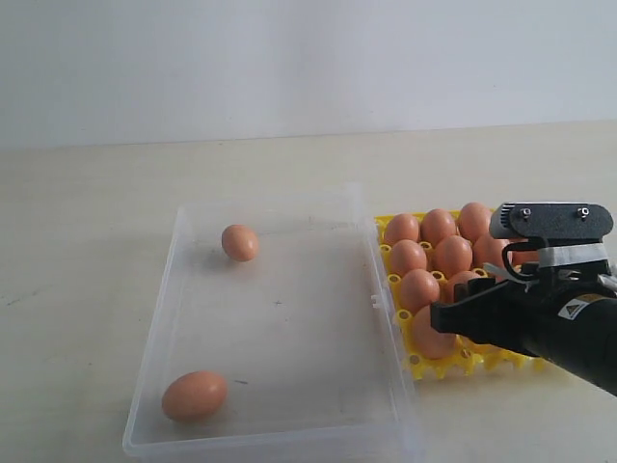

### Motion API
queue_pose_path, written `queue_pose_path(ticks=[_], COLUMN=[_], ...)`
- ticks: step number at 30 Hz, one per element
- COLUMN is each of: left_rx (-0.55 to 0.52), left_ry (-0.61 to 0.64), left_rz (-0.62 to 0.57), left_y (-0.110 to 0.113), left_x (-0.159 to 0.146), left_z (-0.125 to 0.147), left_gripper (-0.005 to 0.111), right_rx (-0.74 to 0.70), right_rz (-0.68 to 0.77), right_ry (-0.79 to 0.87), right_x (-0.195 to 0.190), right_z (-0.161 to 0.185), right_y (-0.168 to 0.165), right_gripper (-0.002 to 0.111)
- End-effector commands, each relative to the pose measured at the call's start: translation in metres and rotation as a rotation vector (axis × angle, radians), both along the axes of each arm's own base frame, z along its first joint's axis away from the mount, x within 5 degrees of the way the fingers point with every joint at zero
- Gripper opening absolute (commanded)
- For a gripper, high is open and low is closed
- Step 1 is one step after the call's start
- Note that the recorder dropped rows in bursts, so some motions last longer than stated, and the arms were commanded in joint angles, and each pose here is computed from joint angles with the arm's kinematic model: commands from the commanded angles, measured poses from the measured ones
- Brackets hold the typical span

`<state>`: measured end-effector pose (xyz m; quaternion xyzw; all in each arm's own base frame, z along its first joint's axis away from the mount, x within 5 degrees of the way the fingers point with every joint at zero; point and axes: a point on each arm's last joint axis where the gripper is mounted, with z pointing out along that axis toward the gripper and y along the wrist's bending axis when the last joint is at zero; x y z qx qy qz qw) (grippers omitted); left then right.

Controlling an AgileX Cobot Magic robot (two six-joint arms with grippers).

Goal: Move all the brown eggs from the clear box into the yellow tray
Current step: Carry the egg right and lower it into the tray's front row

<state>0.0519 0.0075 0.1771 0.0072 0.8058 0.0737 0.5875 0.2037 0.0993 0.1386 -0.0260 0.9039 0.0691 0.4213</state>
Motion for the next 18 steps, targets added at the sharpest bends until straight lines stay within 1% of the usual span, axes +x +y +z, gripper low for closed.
queue_pose_path(ticks=[1,4,6,9,13,16,18], left_rx=[-0.003,-0.003,-0.003,-0.003,-0.003,-0.003,-0.003], left_ry=[-0.013,-0.013,-0.013,-0.013,-0.013,-0.013,-0.013], left_rz=[-0.005,-0.005,-0.005,-0.005,-0.005,-0.005,-0.005], left_y=[-0.0003,-0.0003,-0.0003,-0.0003,-0.0003,-0.0003,-0.0003], left_x=[0.0003,0.0003,0.0003,0.0003,0.0003,0.0003,0.0003], left_z=[0.0021,0.0021,0.0021,0.0021,0.0021,0.0021,0.0021], left_gripper=[0.0,0.0,0.0,0.0,0.0,0.0,0.0], right_rx=[0.002,0.001,-0.011,-0.021,-0.018,-0.018,-0.018], right_rz=[-0.002,0.002,0.017,0.026,0.025,0.023,0.023], right_ry=[-0.021,-0.014,-0.018,-0.02,-0.018,-0.017,-0.017], right_x=[0.0037,0.0032,0.0032,0.0032,0.0031,0.0031,0.0031], right_z=[0.0021,0.0016,0.0017,0.0017,0.0016,0.0016,0.0016], right_y=[0.0005,0.0007,0.0011,0.0011,0.0012,0.0011,0.0011], right_gripper=[0.0,0.0,0.004,0.02,0.047,0.057,0.058])
